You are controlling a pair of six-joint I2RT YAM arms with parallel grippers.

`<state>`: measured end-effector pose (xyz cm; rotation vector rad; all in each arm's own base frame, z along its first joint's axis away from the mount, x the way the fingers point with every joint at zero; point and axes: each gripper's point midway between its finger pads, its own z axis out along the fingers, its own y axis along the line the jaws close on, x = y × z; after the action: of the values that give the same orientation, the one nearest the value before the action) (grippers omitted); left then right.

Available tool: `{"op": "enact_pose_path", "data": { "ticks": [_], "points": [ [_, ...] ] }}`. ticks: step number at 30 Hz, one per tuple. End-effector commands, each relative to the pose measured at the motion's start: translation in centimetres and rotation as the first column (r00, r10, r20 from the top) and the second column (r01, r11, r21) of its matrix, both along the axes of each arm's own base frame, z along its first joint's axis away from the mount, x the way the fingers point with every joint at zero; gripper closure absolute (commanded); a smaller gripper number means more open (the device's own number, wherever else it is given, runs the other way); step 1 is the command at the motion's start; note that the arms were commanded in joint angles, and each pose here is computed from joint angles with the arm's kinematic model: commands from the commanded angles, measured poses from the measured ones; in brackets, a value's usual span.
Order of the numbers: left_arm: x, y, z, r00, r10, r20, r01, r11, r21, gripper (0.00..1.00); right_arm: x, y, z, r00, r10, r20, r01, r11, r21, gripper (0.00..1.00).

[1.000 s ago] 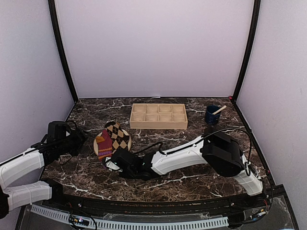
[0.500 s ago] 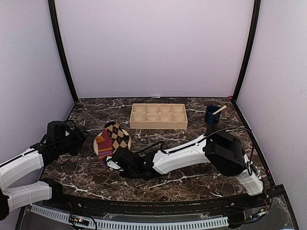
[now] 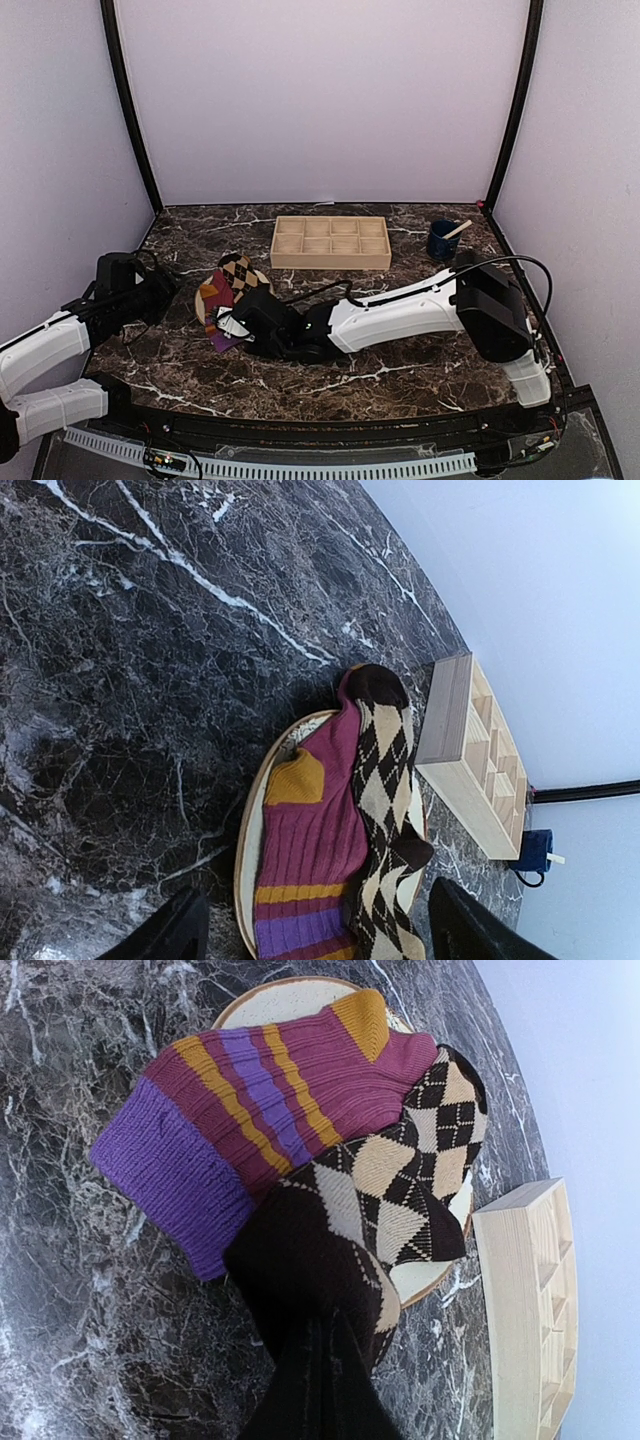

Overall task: Roll the socks
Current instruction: Pick up the sock from the center of the board.

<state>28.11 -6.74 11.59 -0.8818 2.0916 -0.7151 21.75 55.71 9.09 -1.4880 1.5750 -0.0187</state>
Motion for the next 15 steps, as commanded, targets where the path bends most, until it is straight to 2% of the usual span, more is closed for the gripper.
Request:
{"op": "enact_pose_path", "data": {
  "ticks": [1,15],
  "points": [
    [0.3,0.4,1.1,1.0,0.0,0.028,-0.001,0.999,0.036,0.22,0.5,-0.4,3.7,0.999,-0.038,0.038,0.036,0.997,0.063,1.0],
    [1.7,-0.2,3.0,0.995,-0.08,0.065,0.072,0.991,0.115,0.22,6.7,-4.1,12.5,0.967,-0.216,0.131,0.192,0.965,0.178,1.0]
  ]
}}
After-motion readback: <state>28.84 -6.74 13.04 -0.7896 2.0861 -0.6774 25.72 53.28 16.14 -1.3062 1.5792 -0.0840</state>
